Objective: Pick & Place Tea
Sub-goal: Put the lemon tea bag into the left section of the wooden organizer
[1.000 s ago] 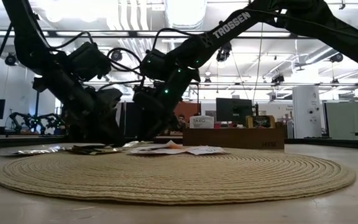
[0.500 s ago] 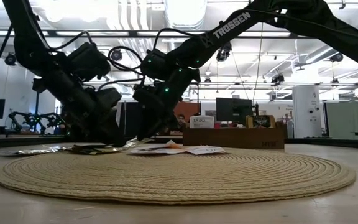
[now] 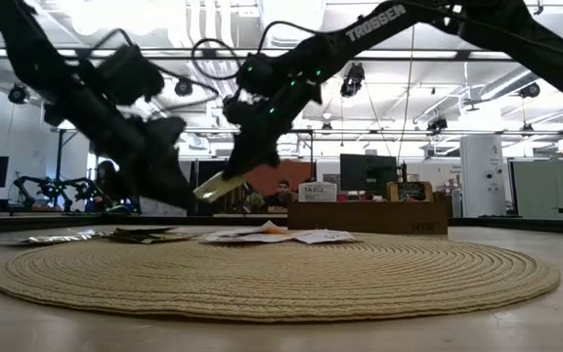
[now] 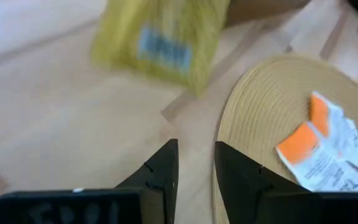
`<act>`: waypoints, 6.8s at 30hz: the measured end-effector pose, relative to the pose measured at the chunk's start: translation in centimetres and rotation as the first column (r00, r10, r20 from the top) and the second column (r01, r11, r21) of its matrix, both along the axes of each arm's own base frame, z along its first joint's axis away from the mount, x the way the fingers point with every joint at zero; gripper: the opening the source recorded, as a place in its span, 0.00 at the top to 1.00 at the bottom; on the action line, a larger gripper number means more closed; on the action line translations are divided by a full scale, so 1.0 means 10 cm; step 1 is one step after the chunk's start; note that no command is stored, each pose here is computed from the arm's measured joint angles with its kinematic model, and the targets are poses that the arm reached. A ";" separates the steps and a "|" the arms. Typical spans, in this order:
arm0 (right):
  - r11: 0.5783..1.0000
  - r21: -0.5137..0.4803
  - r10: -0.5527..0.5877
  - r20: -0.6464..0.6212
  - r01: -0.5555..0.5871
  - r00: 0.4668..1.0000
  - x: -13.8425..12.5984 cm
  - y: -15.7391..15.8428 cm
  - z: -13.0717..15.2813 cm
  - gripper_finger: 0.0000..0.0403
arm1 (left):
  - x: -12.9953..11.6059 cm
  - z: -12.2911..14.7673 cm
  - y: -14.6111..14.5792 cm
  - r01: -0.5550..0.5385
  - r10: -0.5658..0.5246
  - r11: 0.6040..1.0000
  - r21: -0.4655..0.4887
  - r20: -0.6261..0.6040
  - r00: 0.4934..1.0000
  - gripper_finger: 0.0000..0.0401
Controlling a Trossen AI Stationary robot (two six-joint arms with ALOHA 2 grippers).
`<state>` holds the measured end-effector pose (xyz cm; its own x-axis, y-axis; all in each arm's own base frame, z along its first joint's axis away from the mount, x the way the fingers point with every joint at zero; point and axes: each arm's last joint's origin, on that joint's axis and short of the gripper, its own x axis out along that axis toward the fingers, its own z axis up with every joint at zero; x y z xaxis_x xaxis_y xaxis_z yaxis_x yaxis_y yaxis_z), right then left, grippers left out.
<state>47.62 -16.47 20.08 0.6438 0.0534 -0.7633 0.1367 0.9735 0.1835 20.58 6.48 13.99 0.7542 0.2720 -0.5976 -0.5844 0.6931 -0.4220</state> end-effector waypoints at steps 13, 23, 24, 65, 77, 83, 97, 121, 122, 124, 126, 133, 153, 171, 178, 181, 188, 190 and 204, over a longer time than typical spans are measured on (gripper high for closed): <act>0.827 -0.479 0.271 -0.117 -0.294 0.955 -0.48 0.01 0.93 0.98 | -0.39 0.72 0.13 -0.345 0.371 0.928 -0.138 0.420 0.829 0.75; 0.744 -0.619 0.353 0.043 -0.252 0.935 -0.85 0.44 1.81 0.98 | -0.52 1.02 0.49 -0.120 0.225 0.973 -0.196 0.710 0.667 0.75; 0.752 -0.617 0.344 0.068 -0.231 0.937 -0.90 0.47 1.89 0.98 | -0.52 1.02 0.51 -0.096 0.222 0.972 -0.213 0.714 0.665 0.75; 0.530 -0.848 0.699 0.417 -0.028 0.581 -1.73 1.98 3.20 0.98 | 0.72 2.17 -0.08 0.635 -0.145 0.767 -0.095 0.938 0.315 0.75; 0.499 -0.864 0.774 0.409 -0.067 0.484 -1.78 2.02 3.25 0.98 | 0.81 2.74 -0.15 0.826 -0.308 0.562 0.035 0.936 0.170 0.75; 0.444 -0.892 0.840 0.380 -0.087 0.388 -1.80 2.07 3.28 0.98 | 0.81 2.80 -0.17 0.848 -0.282 0.531 0.003 0.943 0.174 0.75; 0.409 -0.911 0.864 0.370 -0.048 0.342 -1.78 2.09 3.31 0.98 | 1.11 2.58 -0.36 0.861 -0.216 0.504 -0.075 0.954 0.209 0.75; 0.184 -0.983 0.916 0.172 0.001 0.362 -1.62 2.18 3.18 0.98 | 1.11 2.81 -0.49 0.898 -0.247 0.436 0.056 0.967 0.059 0.75; 0.183 -0.983 0.916 0.171 0.003 0.362 -1.62 2.18 3.18 0.98 | 1.11 2.81 -0.49 0.898 -0.244 0.437 0.054 0.968 0.060 0.75; 0.180 -0.984 0.915 0.169 0.004 0.367 -1.62 2.16 3.18 0.98 | 1.12 2.81 -0.50 0.898 -0.242 0.437 0.052 0.968 0.061 0.75; 0.162 -0.987 0.917 0.153 0.005 0.368 -1.61 2.16 3.17 0.98 | 1.12 2.80 -0.52 0.900 -0.241 0.433 0.054 0.969 0.058 0.75; 0.136 -0.991 0.916 0.123 -0.007 0.381 -1.60 2.11 3.15 0.98 | 1.13 2.80 -0.57 0.899 -0.219 0.435 0.044 0.974 0.058 0.75; 0.139 -0.988 0.898 0.098 -0.066 0.428 -1.58 2.01 3.08 0.98 | 1.17 2.78 -0.64 0.859 -0.271 0.502 0.100 0.962 0.046 0.80; 0.316 -0.943 0.781 0.196 -0.104 0.593 -1.63 1.96 3.07 0.98 | 1.18 2.77 -0.54 0.819 -0.306 0.557 0.139 0.951 0.047 0.98; 0.436 -0.887 0.710 0.236 -0.151 0.663 -1.75 1.93 3.05 0.88 | 1.18 2.76 -0.43 0.805 -0.311 0.577 0.134 0.948 0.065 0.98; 0.500 -0.851 0.680 0.269 -0.162 0.682 -1.80 1.92 3.05 0.80 | 1.17 2.76 -0.40 0.800 -0.313 0.584 0.137 0.947 0.066 0.98; 0.652 -0.747 0.512 0.305 -0.131 0.803 -1.98 1.87 3.04 0.65 | 1.20 2.72 -0.34 0.775 -0.370 0.612 0.157 0.923 0.106 0.98; 0.726 -0.686 0.391 0.343 -0.057 0.854 -2.06 1.80 3.05 0.63 | 1.25 2.67 -0.33 0.753 -0.431 0.631 0.187 0.892 0.140 0.98; 0.996 0.030 -0.092 0.192 0.088 0.977 -2.41 1.01 2.88 0.64 | 1.53 2.05 -0.15 0.241 -0.476 0.827 0.508 0.405 0.781 0.98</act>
